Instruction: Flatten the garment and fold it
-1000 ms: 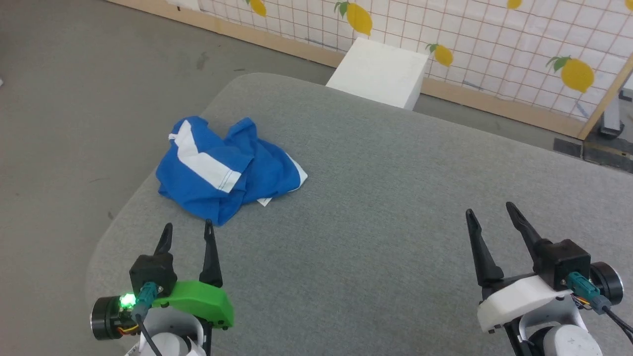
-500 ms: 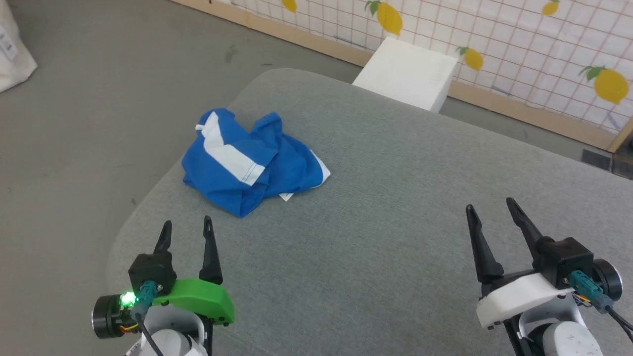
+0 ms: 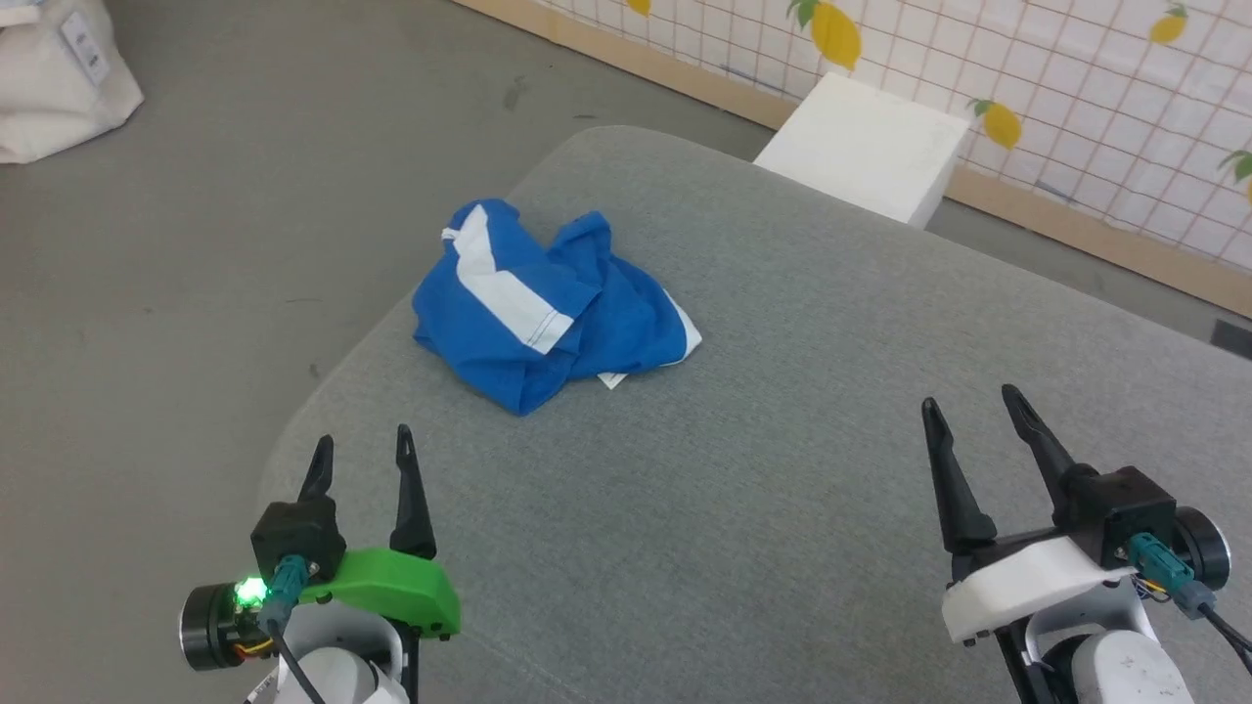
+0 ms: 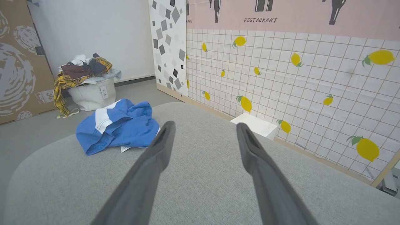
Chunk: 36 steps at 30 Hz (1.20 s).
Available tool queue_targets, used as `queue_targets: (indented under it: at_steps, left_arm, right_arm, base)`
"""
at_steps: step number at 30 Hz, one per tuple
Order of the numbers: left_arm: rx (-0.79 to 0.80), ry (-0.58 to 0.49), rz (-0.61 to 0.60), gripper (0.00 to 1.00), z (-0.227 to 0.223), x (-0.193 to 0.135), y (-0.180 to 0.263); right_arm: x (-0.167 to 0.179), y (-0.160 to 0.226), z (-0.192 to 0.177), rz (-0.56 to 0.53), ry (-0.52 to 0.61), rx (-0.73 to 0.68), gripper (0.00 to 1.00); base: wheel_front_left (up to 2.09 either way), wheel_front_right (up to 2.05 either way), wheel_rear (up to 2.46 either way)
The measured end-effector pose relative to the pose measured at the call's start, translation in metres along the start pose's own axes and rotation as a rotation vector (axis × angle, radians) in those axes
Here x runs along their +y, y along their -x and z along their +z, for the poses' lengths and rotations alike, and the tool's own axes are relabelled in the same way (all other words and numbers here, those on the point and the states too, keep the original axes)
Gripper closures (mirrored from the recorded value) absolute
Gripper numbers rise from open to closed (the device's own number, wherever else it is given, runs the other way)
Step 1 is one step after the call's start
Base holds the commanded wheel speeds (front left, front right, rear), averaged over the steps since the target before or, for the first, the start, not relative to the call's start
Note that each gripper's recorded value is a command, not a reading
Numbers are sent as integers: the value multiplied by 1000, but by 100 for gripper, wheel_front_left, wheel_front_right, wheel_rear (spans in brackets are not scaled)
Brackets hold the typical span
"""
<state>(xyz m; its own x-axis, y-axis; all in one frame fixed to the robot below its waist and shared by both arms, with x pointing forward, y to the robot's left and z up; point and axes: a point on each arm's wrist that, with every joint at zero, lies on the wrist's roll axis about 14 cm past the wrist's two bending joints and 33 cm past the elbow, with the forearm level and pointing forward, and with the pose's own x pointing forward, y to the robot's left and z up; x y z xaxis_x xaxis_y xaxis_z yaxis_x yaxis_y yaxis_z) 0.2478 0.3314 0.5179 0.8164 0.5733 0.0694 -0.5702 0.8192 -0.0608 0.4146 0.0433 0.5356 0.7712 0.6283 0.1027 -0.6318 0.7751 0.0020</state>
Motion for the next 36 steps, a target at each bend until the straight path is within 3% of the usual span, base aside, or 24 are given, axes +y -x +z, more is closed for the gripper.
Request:
queue_targets:
  at_steps: [15,23,31,36]
  left_arm:
    - [-7,7,86,0,0,26,9]
    - [8,1,76,0,-4,20,-2]
    - [36,46,13,0,7,0,-65]
    - [130,78,-45,0,-2,-25,-118]
  right_arm:
    - [20,-15,1,62,-26,-20,0]
    - [14,-19,0,51,-41,-26,0]
    - [-5,-31,4,20,-36,-55,0]
    - [-36,-30,-17,-51,-55,-26,0]
  base:
    - [0,0,0]
    - [0,0,0]
    - [0,0,0]
    - [0,0,0]
